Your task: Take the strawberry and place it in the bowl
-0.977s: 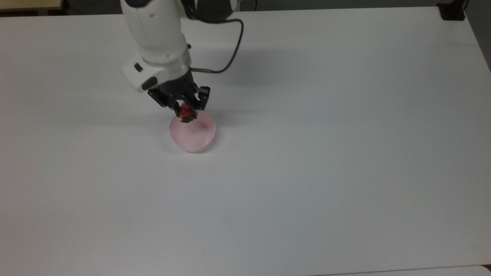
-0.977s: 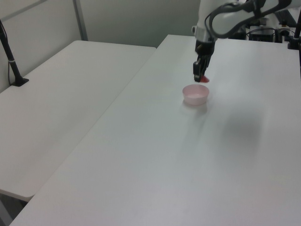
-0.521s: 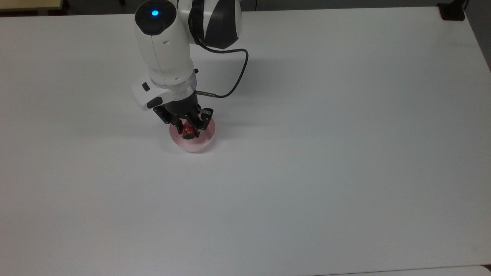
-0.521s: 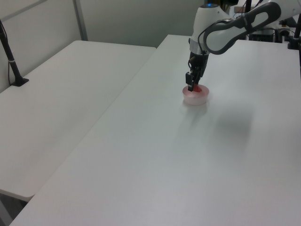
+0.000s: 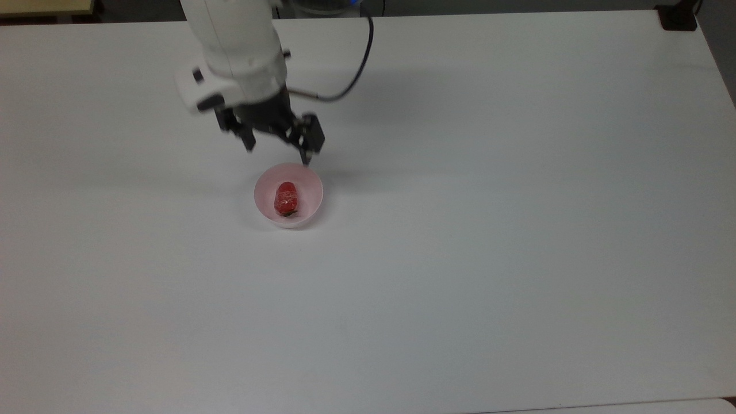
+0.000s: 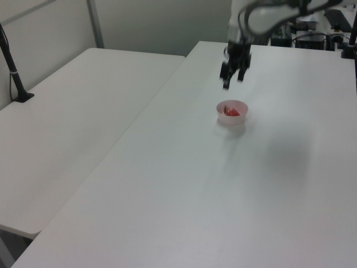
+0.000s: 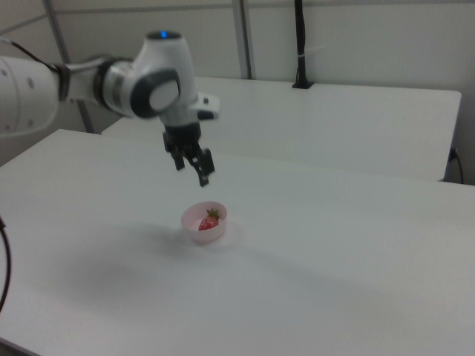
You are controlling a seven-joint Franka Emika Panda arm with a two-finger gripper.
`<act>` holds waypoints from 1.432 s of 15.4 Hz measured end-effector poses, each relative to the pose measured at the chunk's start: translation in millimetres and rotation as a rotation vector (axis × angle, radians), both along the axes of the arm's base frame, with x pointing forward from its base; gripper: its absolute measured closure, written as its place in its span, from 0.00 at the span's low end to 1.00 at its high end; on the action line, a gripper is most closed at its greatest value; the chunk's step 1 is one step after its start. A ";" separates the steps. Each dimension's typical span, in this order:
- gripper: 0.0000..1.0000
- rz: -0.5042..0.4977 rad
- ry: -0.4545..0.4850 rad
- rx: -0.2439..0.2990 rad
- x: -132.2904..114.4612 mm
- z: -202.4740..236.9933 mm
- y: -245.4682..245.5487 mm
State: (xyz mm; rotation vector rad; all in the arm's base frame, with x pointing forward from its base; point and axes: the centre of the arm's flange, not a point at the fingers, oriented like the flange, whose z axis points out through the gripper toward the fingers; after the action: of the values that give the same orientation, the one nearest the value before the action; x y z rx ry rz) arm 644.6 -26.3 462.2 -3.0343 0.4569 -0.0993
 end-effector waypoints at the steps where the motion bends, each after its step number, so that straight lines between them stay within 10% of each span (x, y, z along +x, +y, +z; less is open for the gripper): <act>1: 0.00 -0.015 0.023 0.003 -9.2 29.1 -0.2; 8: 0.00 -0.106 0.160 0.004 -107.1 158.7 -1.6; 14: 0.00 0.110 0.083 -0.020 -105.2 165.6 -18.4; 22: 0.00 0.133 0.003 -0.048 -93.9 167.0 -29.6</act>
State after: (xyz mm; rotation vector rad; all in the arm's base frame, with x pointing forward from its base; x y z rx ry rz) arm 550.6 -55.9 629.2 -3.1014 0.2556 -0.0991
